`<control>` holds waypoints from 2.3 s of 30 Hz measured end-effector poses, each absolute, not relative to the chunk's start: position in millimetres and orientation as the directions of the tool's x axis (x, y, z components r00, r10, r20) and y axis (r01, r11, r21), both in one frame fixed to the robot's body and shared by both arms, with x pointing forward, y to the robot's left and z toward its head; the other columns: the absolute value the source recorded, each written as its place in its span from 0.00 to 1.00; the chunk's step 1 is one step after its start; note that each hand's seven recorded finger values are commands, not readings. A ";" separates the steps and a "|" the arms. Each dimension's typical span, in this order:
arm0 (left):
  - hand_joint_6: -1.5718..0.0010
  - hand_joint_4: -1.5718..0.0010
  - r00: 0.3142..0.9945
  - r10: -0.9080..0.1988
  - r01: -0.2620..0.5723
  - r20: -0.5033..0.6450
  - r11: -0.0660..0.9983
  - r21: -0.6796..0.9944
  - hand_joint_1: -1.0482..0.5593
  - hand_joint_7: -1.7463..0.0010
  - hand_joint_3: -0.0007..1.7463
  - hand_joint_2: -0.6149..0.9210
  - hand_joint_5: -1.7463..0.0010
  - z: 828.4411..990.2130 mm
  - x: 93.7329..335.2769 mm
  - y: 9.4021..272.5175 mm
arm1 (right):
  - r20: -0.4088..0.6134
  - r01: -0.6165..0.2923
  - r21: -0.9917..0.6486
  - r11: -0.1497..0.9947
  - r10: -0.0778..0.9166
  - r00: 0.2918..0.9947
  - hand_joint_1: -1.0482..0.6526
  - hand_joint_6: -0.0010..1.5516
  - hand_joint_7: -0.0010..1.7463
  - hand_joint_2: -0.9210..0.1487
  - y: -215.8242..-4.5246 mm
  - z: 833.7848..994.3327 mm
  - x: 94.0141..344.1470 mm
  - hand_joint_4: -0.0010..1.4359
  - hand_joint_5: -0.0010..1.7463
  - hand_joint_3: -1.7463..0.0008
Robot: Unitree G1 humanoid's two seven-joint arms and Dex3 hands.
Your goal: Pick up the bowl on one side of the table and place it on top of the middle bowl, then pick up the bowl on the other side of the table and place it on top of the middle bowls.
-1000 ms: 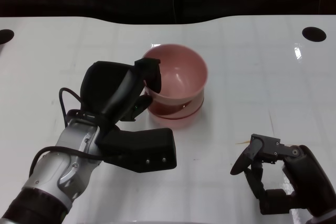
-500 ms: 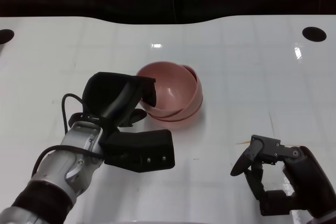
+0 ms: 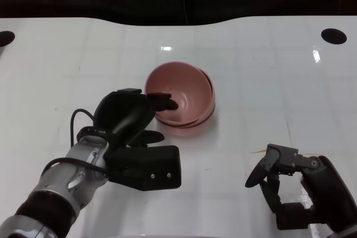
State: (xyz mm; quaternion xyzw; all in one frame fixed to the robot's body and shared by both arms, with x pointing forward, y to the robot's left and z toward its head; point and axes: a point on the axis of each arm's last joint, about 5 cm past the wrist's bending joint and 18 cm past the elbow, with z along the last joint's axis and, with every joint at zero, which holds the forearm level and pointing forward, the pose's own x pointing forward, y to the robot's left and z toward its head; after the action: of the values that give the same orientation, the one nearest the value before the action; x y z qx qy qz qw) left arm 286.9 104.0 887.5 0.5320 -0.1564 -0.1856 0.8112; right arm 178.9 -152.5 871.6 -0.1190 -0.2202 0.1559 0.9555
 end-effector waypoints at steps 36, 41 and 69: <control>0.68 0.80 0.865 -0.339 0.025 0.369 0.765 0.643 0.44 0.93 0.10 1.00 0.54 901.9 190.3 172.7 | 0.370 -0.250 -0.293 0.923 0.350 0.861 0.51 0.52 0.77 0.47 -151.6 870.0 178.9 0.61 1.00 0.25; 0.53 0.66 0.874 -0.197 0.008 0.444 0.920 0.393 0.48 0.86 0.11 1.00 0.45 893.0 169.8 172.5 | 0.368 -0.250 -0.292 0.923 0.350 0.861 0.51 0.51 0.77 0.47 -151.6 869.9 178.8 0.61 1.00 0.25; 0.48 0.45 0.945 0.020 0.024 0.326 0.991 -0.131 0.58 0.13 0.59 0.76 0.01 861.6 147.1 168.7 | 0.348 -0.289 -0.259 0.922 0.368 0.862 0.52 0.52 0.75 0.42 -153.7 869.7 180.7 0.59 1.00 0.30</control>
State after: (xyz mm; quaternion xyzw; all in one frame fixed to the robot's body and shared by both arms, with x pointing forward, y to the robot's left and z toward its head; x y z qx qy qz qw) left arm 147.1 168.7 861.6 -0.0665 -0.1655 -0.0008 0.9840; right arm 180.7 -153.7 869.7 -0.0992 -0.1992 0.1712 0.9598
